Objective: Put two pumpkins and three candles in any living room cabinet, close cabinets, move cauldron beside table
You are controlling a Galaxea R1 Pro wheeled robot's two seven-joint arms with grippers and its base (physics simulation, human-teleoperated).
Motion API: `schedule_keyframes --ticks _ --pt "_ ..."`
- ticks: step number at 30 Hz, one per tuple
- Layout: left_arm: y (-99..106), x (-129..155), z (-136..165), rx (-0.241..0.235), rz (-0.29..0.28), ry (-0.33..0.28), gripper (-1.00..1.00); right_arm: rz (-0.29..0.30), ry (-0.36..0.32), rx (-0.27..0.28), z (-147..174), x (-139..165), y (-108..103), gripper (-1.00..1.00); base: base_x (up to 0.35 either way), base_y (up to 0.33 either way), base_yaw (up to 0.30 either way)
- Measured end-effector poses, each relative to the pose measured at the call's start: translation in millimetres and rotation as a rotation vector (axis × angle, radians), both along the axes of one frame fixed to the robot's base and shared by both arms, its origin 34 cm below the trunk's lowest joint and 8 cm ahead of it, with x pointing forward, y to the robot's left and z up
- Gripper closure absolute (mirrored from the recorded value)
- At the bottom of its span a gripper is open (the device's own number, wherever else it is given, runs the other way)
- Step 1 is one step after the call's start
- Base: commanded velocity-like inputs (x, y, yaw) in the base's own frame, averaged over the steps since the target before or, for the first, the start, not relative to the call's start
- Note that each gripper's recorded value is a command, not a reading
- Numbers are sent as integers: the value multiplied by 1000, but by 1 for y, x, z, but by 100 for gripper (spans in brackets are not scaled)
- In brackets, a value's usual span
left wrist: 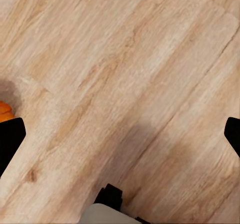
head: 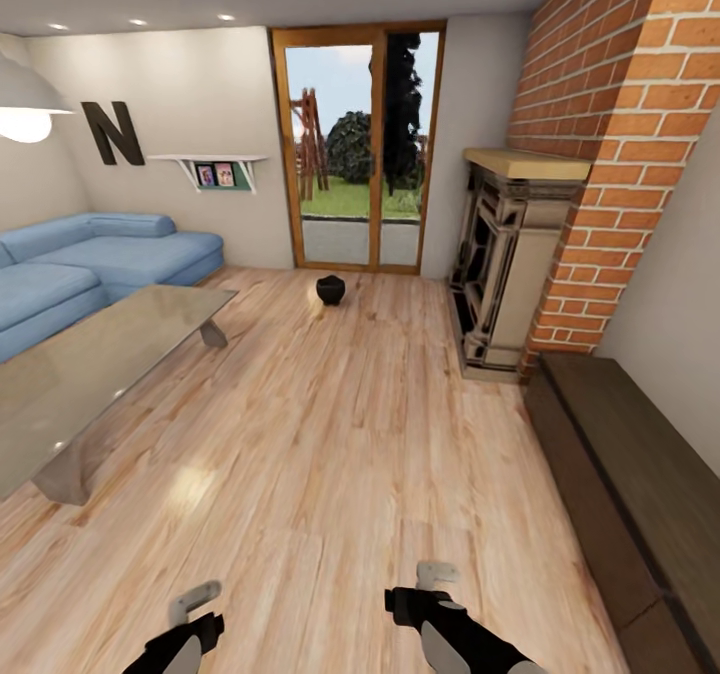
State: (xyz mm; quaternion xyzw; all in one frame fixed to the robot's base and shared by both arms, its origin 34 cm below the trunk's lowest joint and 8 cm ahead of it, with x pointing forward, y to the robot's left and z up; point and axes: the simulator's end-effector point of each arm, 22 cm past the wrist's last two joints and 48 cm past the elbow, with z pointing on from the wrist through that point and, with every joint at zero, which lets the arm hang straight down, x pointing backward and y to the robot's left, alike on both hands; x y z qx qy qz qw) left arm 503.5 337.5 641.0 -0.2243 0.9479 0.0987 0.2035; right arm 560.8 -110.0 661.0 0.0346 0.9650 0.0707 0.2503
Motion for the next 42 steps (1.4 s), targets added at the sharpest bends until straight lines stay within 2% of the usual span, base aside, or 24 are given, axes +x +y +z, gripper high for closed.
schedule_keyframes --ticks 4,6,9,11,16,18,30,35,42 --pt "1 -1 -1 4 4 -3 -100 -5 10 -15 -5 -5 -6 -100 322 0 0" --pt "2 -1 -1 5 6 -4 -100 -15 36 -43 -14 -15 -18 -100 322 0 0" --pt "1 -1 -1 5 4 -4 -100 -36 117 -122 -36 -48 -51 -100 322 0 0" --pt "1 -1 -1 6 3 -4 -100 -50 146 -168 -42 -60 -67 -100 322 0 0" --pt "1 -1 -1 6 1 -5 -100 -98 169 -282 -44 -70 -97 -100 322 0 0" --pt "0 -1 -1 7 -1 -5 -100 -110 173 -302 -43 -71 -102 -100 322 0 0" --pt "3 -9 -6 15 -3 15 -100 -140 172 -309 -42 -71 -107 -100 323 0 0" --pt "19 -18 -9 63 34 -26 -100 -176 64 -308 -33 -49 -112 -100 328 0 0" --pt "22 -19 -9 75 40 -35 -100 -184 31 -300 -30 -43 -113 -100 330 0 0"
